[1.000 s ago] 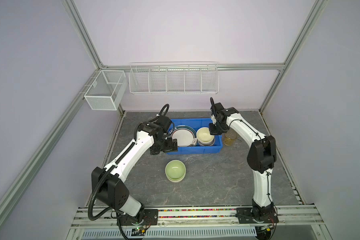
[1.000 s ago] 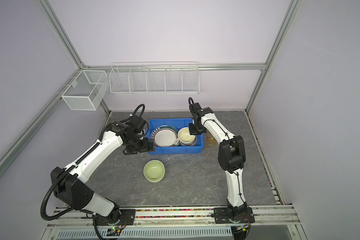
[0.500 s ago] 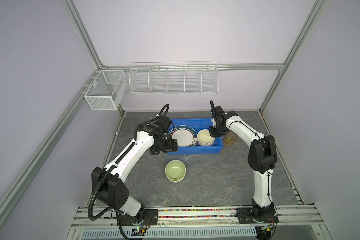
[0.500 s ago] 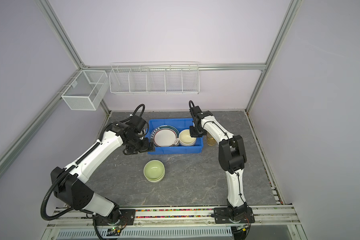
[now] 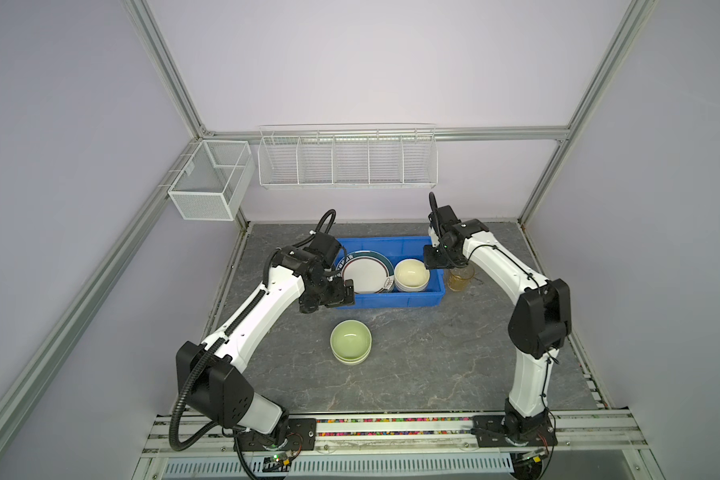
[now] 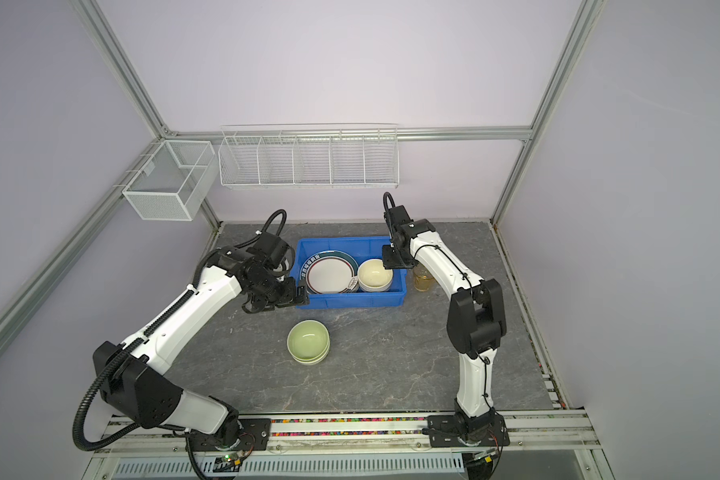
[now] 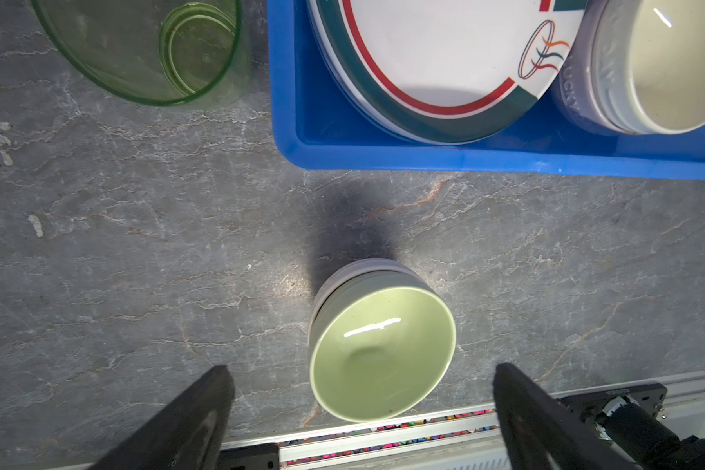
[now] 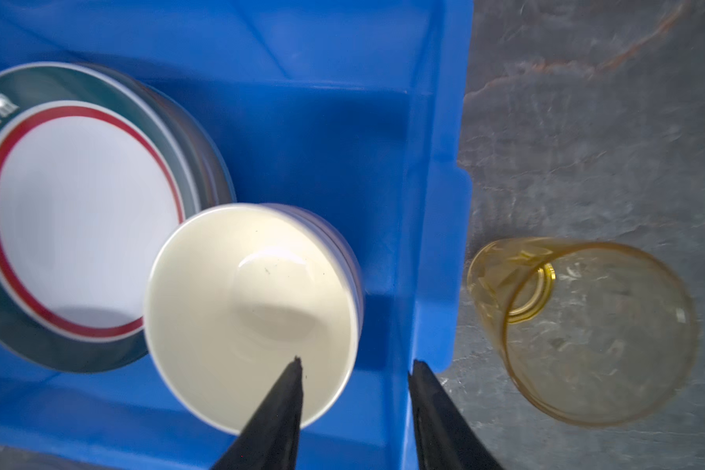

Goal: Place the mixed dishes into the plastic bin
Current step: 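Open the right gripper and withdraw it while the left moves to the green bowl stack, then grip the top green bowl rim with the left gripper while the right approaches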

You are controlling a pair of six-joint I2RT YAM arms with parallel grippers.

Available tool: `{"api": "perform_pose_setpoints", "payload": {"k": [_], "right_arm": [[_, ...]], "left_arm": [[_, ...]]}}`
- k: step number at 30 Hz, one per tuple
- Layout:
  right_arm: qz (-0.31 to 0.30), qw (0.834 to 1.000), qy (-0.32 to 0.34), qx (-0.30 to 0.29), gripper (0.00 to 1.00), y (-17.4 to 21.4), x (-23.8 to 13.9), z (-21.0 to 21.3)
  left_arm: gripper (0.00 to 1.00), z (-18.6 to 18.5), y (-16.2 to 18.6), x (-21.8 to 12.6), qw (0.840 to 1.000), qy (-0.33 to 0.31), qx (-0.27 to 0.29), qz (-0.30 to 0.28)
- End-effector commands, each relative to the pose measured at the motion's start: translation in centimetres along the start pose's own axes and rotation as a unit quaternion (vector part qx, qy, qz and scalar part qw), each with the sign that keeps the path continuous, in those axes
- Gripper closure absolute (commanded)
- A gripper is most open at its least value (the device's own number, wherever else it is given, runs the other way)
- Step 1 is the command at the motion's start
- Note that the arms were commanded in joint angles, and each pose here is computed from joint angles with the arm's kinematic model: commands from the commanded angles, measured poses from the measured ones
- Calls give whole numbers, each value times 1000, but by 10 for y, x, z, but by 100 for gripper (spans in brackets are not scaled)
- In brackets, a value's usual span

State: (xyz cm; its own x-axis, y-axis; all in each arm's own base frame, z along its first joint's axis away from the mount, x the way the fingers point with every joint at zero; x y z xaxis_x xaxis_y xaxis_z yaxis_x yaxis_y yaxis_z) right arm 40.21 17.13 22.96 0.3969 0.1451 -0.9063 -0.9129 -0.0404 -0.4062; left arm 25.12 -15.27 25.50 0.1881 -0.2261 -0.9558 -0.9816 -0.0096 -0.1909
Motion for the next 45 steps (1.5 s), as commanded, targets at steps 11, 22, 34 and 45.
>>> {"api": "perform_pose_setpoints", "payload": {"k": [11, 22, 34, 45], "right_arm": [[-59, 993, -100, -20, 12, 48, -85, 21], [-51, 986, -158, -20, 12, 103, -91, 23], [-48, 983, -180, 1, 7, 121, -91, 19], [-75, 983, -165, -3, 8, 127, -97, 11]], "left_arm": [[3, 23, 39, 6, 999, -10, -20, 31], [13, 20, 70, 40, 997, -40, -1, 63], [45, 22, 71, 64, 996, -42, 9, 77], [60, 24, 72, 74, 995, -48, 15, 88]]}}
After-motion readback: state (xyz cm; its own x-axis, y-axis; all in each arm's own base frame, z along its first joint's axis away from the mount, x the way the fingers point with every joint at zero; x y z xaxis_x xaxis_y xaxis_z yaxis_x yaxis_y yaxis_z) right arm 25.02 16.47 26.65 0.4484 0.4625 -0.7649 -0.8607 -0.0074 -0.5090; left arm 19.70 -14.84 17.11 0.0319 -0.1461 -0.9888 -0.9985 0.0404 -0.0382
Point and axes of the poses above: each gripper's point midway between its finger pads, its own x axis out along the fingers, its own z axis along the line the jaws close on, y = z × x, the point moved 7 cm from there along -x, back along the fingers, and after that the axes turned 1 degree about x, right-handed, at the moved point
